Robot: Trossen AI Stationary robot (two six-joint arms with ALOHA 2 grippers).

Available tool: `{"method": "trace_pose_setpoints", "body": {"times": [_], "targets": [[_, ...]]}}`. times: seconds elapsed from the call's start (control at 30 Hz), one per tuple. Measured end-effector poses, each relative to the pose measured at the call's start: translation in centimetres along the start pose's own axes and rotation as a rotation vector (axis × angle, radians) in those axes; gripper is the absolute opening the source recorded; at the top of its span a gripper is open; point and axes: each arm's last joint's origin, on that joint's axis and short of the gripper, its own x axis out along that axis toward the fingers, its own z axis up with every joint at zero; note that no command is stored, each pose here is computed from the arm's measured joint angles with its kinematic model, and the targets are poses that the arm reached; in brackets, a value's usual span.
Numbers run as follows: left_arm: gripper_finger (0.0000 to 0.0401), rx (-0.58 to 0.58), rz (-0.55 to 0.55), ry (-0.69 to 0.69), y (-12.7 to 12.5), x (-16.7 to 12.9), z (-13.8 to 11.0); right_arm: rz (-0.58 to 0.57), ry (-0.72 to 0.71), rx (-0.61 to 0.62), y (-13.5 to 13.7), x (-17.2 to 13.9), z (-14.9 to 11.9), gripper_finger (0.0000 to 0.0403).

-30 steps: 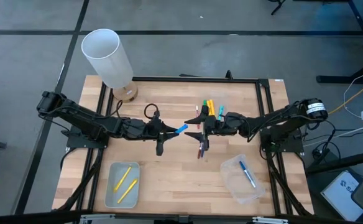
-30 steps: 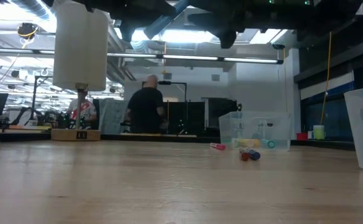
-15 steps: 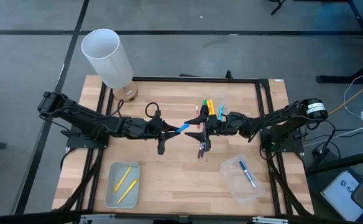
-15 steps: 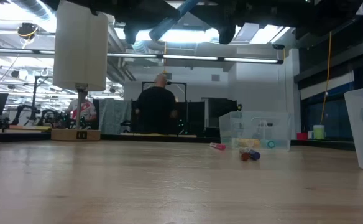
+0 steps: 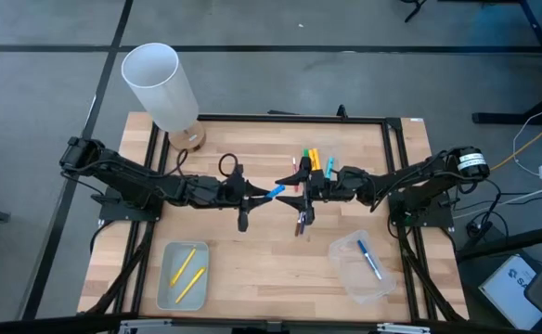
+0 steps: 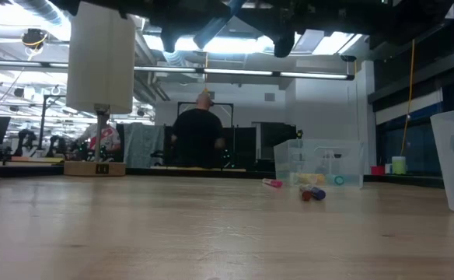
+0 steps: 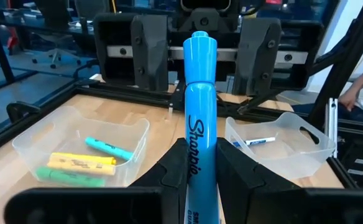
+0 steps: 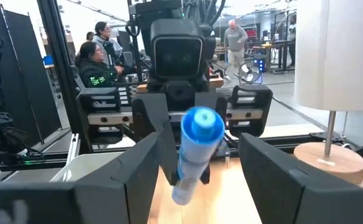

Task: Pick & Place Markers
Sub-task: Put the blue highlighter pen into the top transparent bin

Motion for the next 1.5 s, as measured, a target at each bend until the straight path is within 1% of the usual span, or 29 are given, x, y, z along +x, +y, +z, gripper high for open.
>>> {"method": "trace_pose_setpoints", "body": {"times": [0.17, 0.27, 0.5, 0.63, 0.77, 0.93, 1.07, 1.23, 1.33, 1.5], "targets": [[0.0054, 0.021, -0.009, -0.009, 0.0, 0.0, 0.1, 0.016, -0.002, 0.018, 0.0, 0.0, 0.0, 0.0202], [0.0054, 0.022, -0.049, -0.003, -0.2, 0.0, 0.1, 0.018, -0.008, 0.017, 0.1, 0.0, 0.1, 0.0184], [0.0054, 0.039, -0.043, -0.004, -0.1, 0.0, 0.1, 0.021, -0.01, 0.015, 0.1, 0.0, 0.1, 0.0139], [0.0058, 0.039, -0.04, -0.004, -0.1, 0.0, 0.1, 0.022, -0.01, -0.002, 0.1, 0.0, 0.1, 0.0106], [0.0074, 0.04, -0.026, -0.005, -0.1, 0.0, 0.1, 0.021, -0.003, -0.006, 0.1, 0.0, 0.0, 0.0063], [0.0099, 0.029, -0.019, -0.01, -0.1, 0.0, 0.1, 0.015, 0.02, -0.013, 0.0, 0.0, -0.2, 0.0061], [0.0106, 0.031, -0.018, -0.009, -0.1, 0.0, 0.1, 0.012, 0.034, -0.011, 0.0, 0.0, -0.3, 0.0061], [0.0088, 0.037, -0.018, -0.008, -0.1, 0.0, 0.1, 0.013, 0.051, -0.005, 0.1, 0.0, -0.5, 0.0061], [0.0076, 0.039, -0.018, -0.008, -0.1, 0.0, 0.1, 0.009, 0.089, 0.006, 0.0, 0.0, -0.8, 0.0061], [0.007, 0.049, -0.017, -0.005, -0.1, 0.0, 0.1, 0.002, 0.127, 0.01, -0.1, -0.1, -1.2, 0.0061]]}}
